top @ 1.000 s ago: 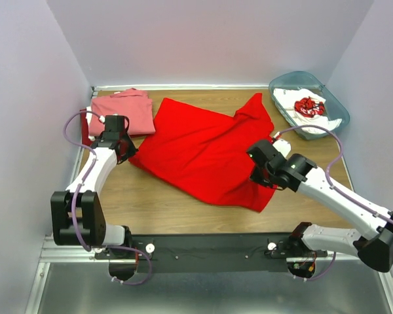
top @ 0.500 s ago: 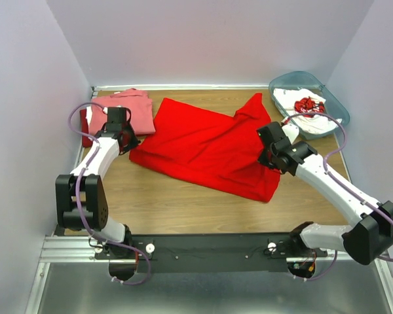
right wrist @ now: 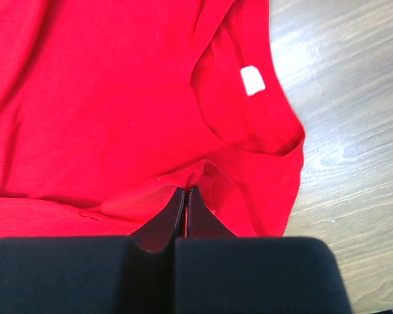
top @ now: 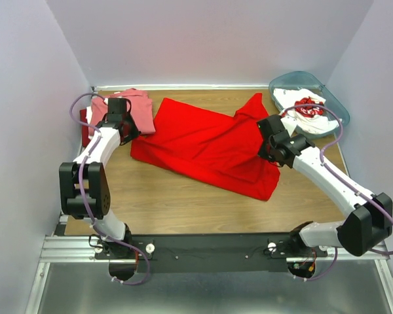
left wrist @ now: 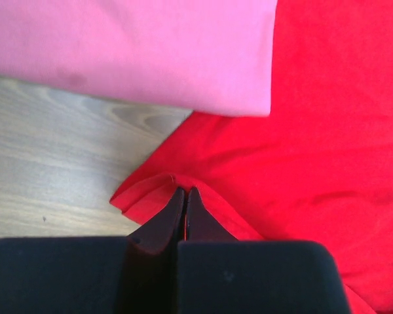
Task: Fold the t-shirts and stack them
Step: Fold the tshirt
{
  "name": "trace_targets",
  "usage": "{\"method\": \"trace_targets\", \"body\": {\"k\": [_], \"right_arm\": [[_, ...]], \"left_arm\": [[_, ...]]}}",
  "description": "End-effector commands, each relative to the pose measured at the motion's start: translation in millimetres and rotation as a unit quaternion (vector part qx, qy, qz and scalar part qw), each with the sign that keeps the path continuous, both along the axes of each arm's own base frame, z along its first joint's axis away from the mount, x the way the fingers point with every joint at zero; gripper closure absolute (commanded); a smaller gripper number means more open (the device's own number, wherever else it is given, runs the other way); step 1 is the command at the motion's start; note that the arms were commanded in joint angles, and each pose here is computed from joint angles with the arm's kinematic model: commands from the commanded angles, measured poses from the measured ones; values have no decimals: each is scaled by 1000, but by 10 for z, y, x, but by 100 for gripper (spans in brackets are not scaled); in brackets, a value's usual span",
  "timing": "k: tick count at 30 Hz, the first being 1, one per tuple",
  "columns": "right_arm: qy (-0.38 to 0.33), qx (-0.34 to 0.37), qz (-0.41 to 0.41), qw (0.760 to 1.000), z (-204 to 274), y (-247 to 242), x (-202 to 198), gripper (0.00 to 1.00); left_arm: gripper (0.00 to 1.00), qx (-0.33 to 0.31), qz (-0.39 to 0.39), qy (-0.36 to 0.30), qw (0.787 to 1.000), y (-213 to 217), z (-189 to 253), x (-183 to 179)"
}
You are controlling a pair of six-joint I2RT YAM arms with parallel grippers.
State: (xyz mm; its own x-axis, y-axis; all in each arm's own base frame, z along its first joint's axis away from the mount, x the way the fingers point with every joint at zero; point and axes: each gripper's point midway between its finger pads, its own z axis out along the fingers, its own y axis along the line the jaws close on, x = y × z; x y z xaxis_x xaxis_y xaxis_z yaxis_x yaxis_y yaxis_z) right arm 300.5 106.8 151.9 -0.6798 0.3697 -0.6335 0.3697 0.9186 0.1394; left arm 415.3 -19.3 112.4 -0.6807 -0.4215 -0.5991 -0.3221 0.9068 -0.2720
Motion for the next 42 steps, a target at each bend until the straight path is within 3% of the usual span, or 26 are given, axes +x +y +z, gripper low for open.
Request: {"method": "trace_targets", "body": {"k": [1, 18, 21, 22, 24, 25, 27, 30, 31, 32, 35, 42], "right_arm": [[-32, -16, -8, 999, 186, -87, 151, 99], [-5, -38, -2, 999, 45, -143, 295, 99], [-7, -35, 1, 999, 46, -125, 377, 100], [-8, -35, 5, 999, 42, -110, 409, 99], [-4, -31, 11, 999, 7, -68, 505, 99], [5, -30, 14, 999, -63, -46, 554, 99], [4, -21, 17, 1000, -66, -13, 663, 98], [29, -2, 18, 999, -235, -10, 802, 56], [31, 14, 15, 999, -233, -29, 854, 28], [37, 19, 13, 999, -271, -41, 868, 19], [47, 39, -1, 998, -327, -125, 812, 8], [99, 66, -36, 992, -685, -308, 141, 8]], "left_arm": [[100, 3, 2, -12, 1000, 95, 77, 129], [100, -5, -42, 15, 999, 4, -175, 309], [92, -2, -52, 13, 999, -1, -178, 357], [89, -2, -57, 10, 998, -8, -163, 374], [59, -2, -67, 3, 998, -26, -120, 407], [39, 0, -69, 1, 998, -24, -97, 409], [26, 4, -70, -4, 998, -17, -56, 398], [18, 18, -75, -11, 997, 16, 2, 336], [15, 28, -76, -18, 997, 46, 52, 311], [14, 33, -75, -18, 996, 61, 58, 278], [11, 47, -75, -7, 996, 110, -52, 74], [11, 36, -66, 11, 997, 107, -241, -268]]}}
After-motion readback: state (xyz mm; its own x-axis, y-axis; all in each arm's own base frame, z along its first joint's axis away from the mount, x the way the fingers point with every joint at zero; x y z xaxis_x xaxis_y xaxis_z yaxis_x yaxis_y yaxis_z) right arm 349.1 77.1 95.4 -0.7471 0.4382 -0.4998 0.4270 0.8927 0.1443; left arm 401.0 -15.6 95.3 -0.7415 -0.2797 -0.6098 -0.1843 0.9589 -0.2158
